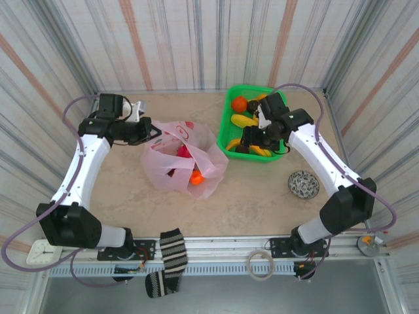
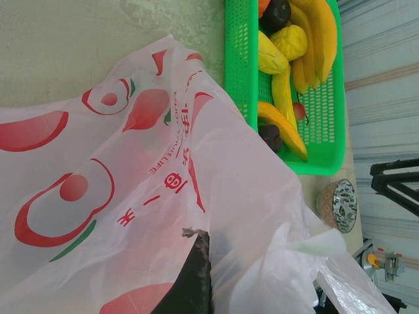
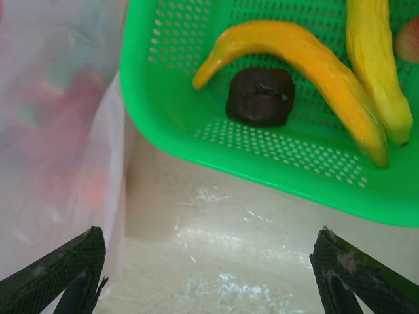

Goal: Place the fake fruits into the plastic bag and tie a complex knot

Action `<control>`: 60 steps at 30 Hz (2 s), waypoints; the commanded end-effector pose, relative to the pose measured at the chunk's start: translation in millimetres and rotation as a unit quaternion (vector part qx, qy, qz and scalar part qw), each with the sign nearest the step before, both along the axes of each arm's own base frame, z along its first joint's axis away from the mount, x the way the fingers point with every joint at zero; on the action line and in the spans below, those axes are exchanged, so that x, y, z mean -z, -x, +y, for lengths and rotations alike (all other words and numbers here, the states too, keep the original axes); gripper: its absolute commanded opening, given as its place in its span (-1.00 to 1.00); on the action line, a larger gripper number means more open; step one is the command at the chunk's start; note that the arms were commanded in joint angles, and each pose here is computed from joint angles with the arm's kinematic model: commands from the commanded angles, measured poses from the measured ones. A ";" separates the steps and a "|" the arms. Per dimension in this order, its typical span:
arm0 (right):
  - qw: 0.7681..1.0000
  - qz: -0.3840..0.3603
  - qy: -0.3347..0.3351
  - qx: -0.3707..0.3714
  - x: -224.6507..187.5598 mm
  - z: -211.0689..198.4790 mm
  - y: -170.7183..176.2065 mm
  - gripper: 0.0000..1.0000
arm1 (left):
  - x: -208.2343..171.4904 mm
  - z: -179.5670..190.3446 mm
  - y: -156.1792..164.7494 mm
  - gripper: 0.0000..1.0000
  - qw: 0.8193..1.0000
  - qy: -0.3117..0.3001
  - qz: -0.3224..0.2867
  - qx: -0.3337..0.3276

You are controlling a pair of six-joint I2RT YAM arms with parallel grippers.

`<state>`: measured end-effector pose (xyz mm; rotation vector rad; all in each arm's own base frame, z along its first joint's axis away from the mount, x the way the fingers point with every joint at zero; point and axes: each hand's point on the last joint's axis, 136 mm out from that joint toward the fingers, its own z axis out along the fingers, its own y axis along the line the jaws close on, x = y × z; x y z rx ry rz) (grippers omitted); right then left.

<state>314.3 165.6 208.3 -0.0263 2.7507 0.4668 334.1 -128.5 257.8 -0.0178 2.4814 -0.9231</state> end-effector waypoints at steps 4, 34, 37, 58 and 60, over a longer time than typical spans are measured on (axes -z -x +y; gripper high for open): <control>0.992 0.101 0.074 -0.003 68.8 -0.8 -51.3 0.56 | -26.2 -12.0 18.2 -1.00 0.994 -0.017 -0.077 0.072; 0.980 0.154 0.125 0.009 169.9 15.9 -88.7 0.52 | -22.4 -11.3 17.9 -1.00 0.993 -0.030 -0.082 0.083; 0.981 0.147 0.130 0.006 175.9 18.2 -92.5 0.40 | -20.5 -10.6 18.4 -1.00 0.993 -0.034 -0.079 0.082; 0.995 -0.032 0.095 -0.026 62.9 13.3 -69.0 -0.14 | -15.3 -11.1 13.9 -1.00 0.996 -0.020 -0.061 0.062; 0.995 -0.051 0.078 -0.037 47.2 15.5 -57.9 -0.14 | -12.9 -10.0 12.4 -1.00 0.997 -0.021 -0.055 0.056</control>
